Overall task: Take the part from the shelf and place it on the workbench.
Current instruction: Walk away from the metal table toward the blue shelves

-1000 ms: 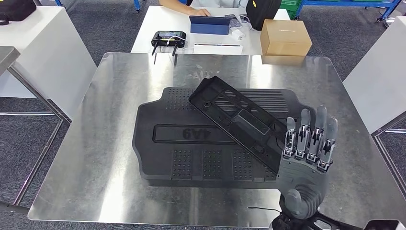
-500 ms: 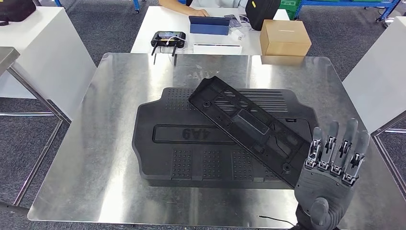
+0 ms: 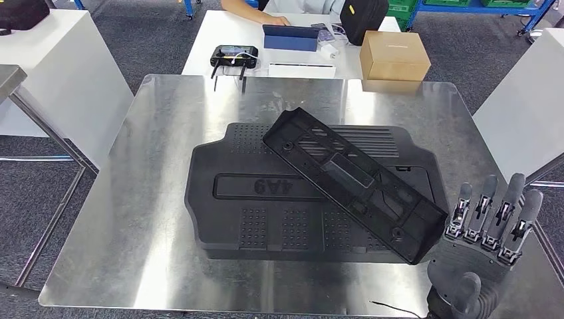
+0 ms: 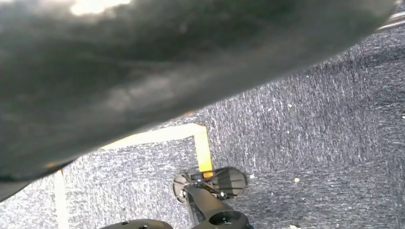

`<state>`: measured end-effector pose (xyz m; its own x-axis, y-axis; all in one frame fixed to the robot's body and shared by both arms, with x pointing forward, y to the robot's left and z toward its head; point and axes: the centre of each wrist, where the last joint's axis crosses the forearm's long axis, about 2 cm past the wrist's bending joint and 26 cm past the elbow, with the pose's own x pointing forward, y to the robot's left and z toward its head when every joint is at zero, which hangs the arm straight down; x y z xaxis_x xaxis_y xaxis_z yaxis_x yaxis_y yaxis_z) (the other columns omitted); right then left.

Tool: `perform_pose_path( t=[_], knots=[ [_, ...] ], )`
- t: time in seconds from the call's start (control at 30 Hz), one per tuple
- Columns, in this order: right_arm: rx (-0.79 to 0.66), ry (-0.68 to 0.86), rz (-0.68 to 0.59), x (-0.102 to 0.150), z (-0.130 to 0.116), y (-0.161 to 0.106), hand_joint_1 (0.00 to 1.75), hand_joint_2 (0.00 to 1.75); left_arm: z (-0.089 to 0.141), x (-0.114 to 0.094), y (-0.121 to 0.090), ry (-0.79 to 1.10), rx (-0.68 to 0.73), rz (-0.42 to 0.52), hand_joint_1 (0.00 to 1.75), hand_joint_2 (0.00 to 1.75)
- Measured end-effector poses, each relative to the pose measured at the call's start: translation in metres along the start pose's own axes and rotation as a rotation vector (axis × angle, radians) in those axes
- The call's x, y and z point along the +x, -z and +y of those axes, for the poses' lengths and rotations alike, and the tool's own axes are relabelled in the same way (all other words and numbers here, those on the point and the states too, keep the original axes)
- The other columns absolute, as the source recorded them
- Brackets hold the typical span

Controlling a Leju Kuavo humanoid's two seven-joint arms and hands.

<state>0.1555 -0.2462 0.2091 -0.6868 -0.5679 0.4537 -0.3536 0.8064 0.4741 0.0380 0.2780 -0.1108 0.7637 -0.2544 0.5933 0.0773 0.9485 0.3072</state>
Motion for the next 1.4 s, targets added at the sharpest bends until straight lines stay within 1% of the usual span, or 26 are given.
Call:
perform_pose_path(
  t=[0.3, 0.47, 0.67, 0.9, 1.4],
  knots=[
    [-0.008, -0.006, -0.003, 0.001, -0.001, 0.000, 0.00, 1.75, 0.001, 0.000, 0.000, 0.000, 0.004, 0.002, 0.00, 0.00],
    [-0.026, -0.023, 0.008, 0.004, -0.003, -0.006, 0.00, 1.75, 0.002, -0.004, -0.001, -0.021, 0.013, 0.016, 0.00, 0.00],
    [-0.039, -0.071, 0.002, 0.008, 0.004, -0.013, 0.00, 1.75, 0.010, -0.009, -0.002, -0.063, 0.035, 0.044, 0.00, 0.00],
    [-0.057, -0.102, -0.020, 0.015, 0.012, -0.018, 0.00, 1.75, 0.013, -0.016, -0.005, -0.085, 0.057, 0.078, 0.00, 0.00],
    [-0.073, -0.075, -0.030, 0.013, 0.013, -0.014, 0.00, 1.75, 0.013, -0.016, -0.005, -0.068, 0.057, 0.048, 0.00, 0.00]
  ],
)
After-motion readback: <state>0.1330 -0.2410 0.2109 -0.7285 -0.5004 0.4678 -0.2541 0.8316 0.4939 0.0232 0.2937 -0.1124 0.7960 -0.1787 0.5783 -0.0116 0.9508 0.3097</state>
